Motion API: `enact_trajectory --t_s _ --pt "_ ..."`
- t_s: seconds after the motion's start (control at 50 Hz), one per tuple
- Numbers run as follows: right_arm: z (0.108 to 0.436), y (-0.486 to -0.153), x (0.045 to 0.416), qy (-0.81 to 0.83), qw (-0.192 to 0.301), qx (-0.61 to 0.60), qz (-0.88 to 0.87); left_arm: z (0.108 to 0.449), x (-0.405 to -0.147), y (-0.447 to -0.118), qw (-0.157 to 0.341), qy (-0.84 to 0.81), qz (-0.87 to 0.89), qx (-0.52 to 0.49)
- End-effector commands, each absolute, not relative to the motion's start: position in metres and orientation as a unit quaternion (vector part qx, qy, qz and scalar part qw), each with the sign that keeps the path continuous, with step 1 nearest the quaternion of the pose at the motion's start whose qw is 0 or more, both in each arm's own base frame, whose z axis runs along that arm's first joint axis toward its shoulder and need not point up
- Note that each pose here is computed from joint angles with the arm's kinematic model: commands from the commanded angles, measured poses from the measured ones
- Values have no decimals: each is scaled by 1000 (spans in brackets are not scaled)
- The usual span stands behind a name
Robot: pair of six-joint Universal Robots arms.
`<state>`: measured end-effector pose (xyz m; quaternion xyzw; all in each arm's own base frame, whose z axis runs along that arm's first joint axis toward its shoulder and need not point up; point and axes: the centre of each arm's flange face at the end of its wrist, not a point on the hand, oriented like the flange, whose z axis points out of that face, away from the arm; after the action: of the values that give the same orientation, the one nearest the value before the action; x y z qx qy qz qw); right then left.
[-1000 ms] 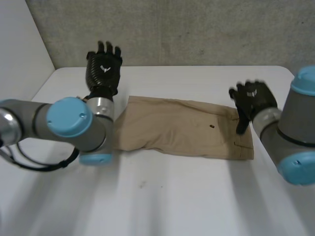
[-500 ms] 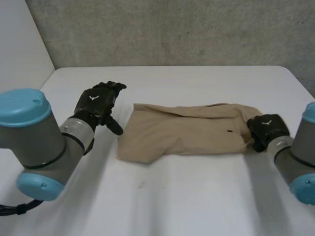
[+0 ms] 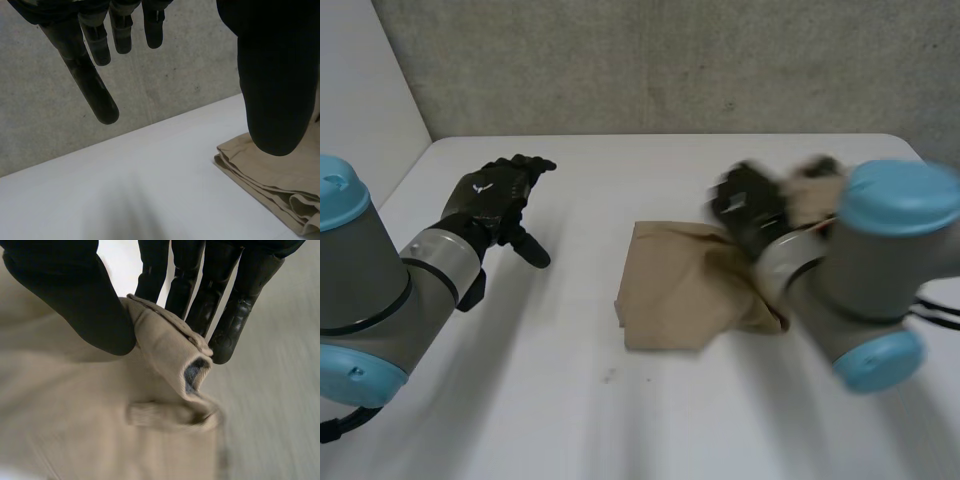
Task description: Fold the shorts.
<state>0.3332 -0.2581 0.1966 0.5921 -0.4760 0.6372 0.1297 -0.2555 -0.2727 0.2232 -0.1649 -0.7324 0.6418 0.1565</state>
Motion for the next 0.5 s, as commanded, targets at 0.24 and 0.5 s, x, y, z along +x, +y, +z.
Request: enact_trajectory --t_s 0.24,0.5 --pt "184 -209 378 -514 -114 556 643 258 -268 -292 157 -691 687 -159" --pt "242 -290 314 -675 -176 268 664 246 -348 -289 202 -669 687 -201"
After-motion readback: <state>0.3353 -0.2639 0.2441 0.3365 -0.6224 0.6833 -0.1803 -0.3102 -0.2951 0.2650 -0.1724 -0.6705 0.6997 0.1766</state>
